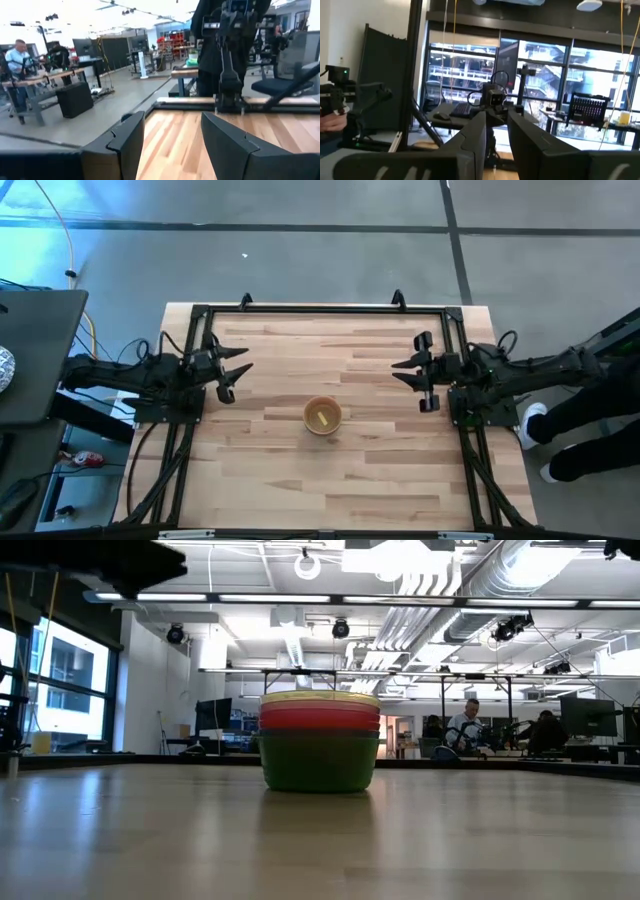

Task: Nest bowls inside each other
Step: Return to Home Position

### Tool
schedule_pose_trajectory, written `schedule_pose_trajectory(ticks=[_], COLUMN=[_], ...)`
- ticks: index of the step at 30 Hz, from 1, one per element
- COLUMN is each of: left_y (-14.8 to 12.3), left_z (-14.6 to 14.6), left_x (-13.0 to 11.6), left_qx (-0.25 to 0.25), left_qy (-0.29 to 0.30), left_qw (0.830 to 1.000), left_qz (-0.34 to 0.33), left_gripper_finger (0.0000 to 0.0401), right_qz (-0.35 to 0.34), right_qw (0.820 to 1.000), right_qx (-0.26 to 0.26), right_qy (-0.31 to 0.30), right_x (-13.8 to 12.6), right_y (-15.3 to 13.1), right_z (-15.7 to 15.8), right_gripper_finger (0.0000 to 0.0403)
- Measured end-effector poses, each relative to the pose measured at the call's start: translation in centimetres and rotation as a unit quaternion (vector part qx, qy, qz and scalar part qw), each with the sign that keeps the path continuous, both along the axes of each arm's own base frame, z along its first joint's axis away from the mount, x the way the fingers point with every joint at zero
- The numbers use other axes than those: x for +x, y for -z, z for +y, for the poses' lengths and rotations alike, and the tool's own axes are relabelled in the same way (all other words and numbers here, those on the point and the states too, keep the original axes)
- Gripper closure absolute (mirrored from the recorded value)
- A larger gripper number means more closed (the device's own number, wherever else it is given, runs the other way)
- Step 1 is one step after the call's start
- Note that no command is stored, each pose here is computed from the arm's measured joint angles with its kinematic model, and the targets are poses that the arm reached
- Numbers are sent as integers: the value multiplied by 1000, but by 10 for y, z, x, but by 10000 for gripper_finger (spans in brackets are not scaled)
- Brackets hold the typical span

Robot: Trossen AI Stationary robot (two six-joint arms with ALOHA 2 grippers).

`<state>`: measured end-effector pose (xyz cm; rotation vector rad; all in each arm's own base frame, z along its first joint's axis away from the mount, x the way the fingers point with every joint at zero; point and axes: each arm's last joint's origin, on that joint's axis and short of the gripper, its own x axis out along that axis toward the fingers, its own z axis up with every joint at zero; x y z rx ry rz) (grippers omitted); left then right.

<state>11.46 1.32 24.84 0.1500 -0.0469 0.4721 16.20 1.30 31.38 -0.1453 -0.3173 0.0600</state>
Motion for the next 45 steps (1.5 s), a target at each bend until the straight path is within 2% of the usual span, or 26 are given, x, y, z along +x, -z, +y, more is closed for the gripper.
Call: schedule_pose_trajectory(ticks=[6,14,21,28,38,42,45], left_y=[31,57,65,69,69,69,69], left_z=[-1,-1,0,3,7,8,9], left_x=[-8,-18,-20,-20,-20,-21,-21], left_qx=[-3,33,46,51,53,52,44], left_qy=[2,17,49,60,59,53,50], left_qw=[1000,999,998,997,997,997,998], left_qz=[-2,-14,-3,20,22,21,18], left_gripper_finger=[217,217,217,217,217,217,217], right_qz=[22,30,51,78,165,181,174], right_qw=[1000,999,998,996,985,983,984], right_qx=[0,-8,-13,-13,-6,-10,-22], right_qy=[1,-18,-26,-30,-42,-28,9], right_x=[1,1,-1,-15,-36,-38,-38], right_y=[11,13,16,18,32,35,36], right_z=[0,1,2,1,0,-1,-3], right_gripper_finger=[329,329,329,329,329,329,329])
